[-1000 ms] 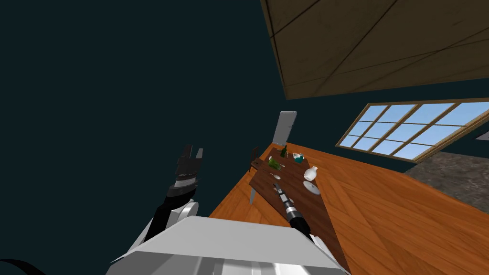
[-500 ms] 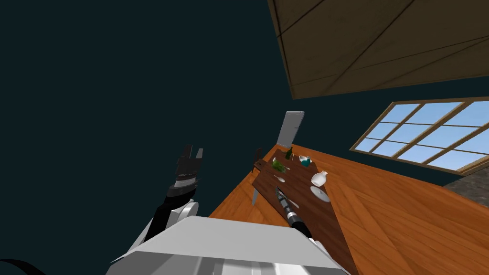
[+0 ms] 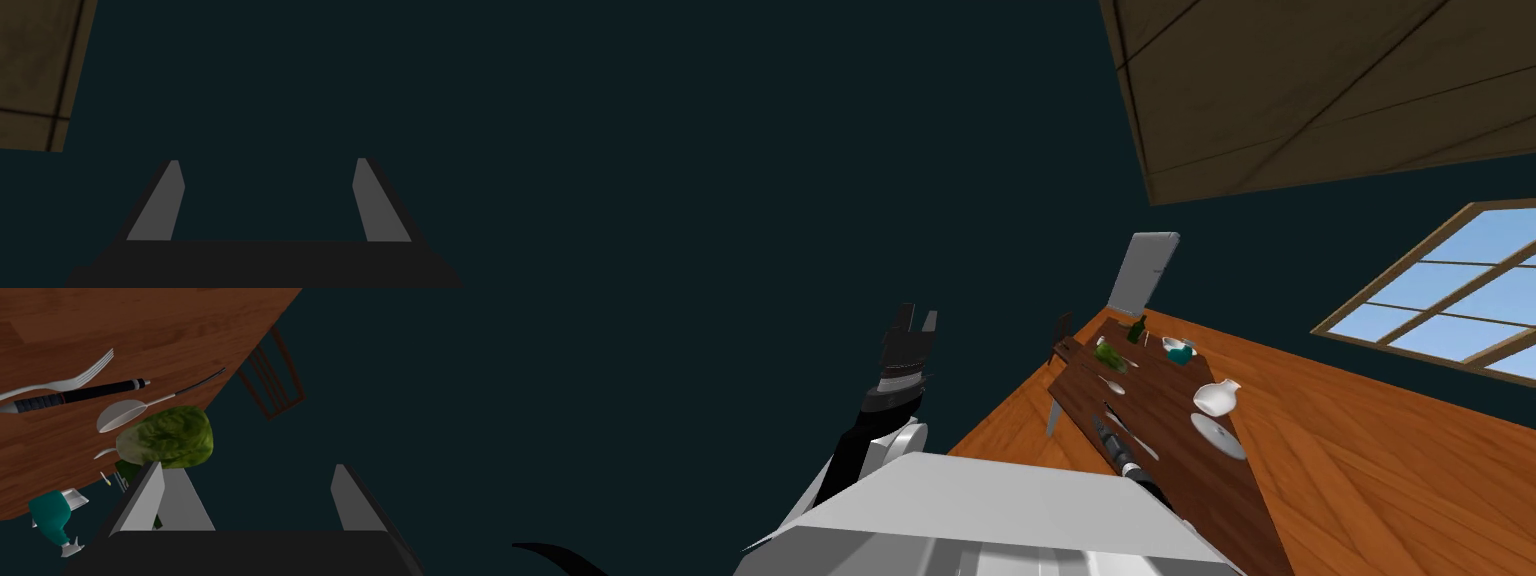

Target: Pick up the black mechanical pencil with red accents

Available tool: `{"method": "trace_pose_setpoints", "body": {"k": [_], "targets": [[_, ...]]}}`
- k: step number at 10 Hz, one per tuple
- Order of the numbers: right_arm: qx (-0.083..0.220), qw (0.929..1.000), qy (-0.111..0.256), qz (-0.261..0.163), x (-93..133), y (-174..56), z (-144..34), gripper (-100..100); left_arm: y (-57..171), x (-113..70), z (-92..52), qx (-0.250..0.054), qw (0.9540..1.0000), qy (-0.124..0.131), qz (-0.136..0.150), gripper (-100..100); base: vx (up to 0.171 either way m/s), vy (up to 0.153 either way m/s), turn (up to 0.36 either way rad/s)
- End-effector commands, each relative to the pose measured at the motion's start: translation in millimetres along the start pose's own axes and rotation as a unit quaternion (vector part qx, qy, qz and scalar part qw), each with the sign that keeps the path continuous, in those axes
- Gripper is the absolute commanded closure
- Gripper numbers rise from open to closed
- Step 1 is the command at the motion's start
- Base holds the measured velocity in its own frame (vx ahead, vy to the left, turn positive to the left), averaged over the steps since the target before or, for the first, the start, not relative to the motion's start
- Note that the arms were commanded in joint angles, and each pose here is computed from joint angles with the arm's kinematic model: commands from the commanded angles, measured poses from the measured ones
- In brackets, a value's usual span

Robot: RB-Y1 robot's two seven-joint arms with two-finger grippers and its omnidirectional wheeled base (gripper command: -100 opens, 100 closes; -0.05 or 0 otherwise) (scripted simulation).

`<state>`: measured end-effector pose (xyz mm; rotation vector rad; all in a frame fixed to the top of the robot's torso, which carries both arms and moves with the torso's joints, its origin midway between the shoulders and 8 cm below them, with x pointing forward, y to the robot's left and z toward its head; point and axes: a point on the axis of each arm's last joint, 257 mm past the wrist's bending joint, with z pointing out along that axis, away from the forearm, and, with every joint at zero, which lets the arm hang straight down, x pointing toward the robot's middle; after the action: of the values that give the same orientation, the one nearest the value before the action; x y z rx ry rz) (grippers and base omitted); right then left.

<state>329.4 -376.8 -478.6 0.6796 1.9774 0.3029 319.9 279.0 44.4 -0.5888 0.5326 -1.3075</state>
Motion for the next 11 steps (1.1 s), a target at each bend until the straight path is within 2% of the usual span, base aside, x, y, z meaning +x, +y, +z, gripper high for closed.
{"method": "trace_pose_setpoints", "body": {"k": [1,2,4,5,6,7,8,10,11], "targets": [[0.018,0.9996,0.014,-0.015,11.3,-16.9,-2.6,-100,0.0,0.0,0.0,0.000,1.0000,0.000,0.000,0,0.004,-0.012,0.150],[0.042,0.9976,0.033,-0.045,23.1,-38.6,-5.5,-100,0.0,0.0,0.0,0.000,1.0000,0.000,0.000,0,0.006,-0.015,0.240],[0.042,0.9975,0.033,-0.045,23.7,-39.3,-5.7,-100,0.0,-0.1,0.0,0.000,1.0000,0.000,0.000,0,0.005,-0.018,0.055],[0.061,0.9940,0.048,-0.076,31.1,-56.7,-8.3,-100,0.0,-0.1,-0.1,0.000,1.0000,0.000,0.000,0,0.007,-0.010,0.212],[0.065,0.9936,0.052,-0.076,34.8,-61.3,-10.0,-100,0.0,0.0,0.0,0.000,1.0000,0.000,0.000,0,0.007,-0.021,0.171],[0.085,0.9882,0.069,-0.107,42.6,-80.3,-14.3,-100,0.0,-0.1,0.0,0.000,1.0000,0.000,0.000,0,0.013,-0.030,0.241],[0.087,0.9879,0.071,-0.106,44.5,-82.7,-15.4,-100,0.0,0.0,0.0,0.000,1.0000,0.000,0.000,0,0.013,-0.034,0.109],[0.123,0.9733,0.104,-0.164,56.7,-118.7,-26.0,-100,0.0,0.0,0.0,0.000,1.0000,0.000,0.000,0,0.017,-0.051,0.302],[0.144,0.9631,0.125,-0.190,65.6,-140.7,-35.3,-100,0.0,0.0,0.0,0.000,1.0000,0.000,0.000,0,0.030,-0.078,0.382]]}}
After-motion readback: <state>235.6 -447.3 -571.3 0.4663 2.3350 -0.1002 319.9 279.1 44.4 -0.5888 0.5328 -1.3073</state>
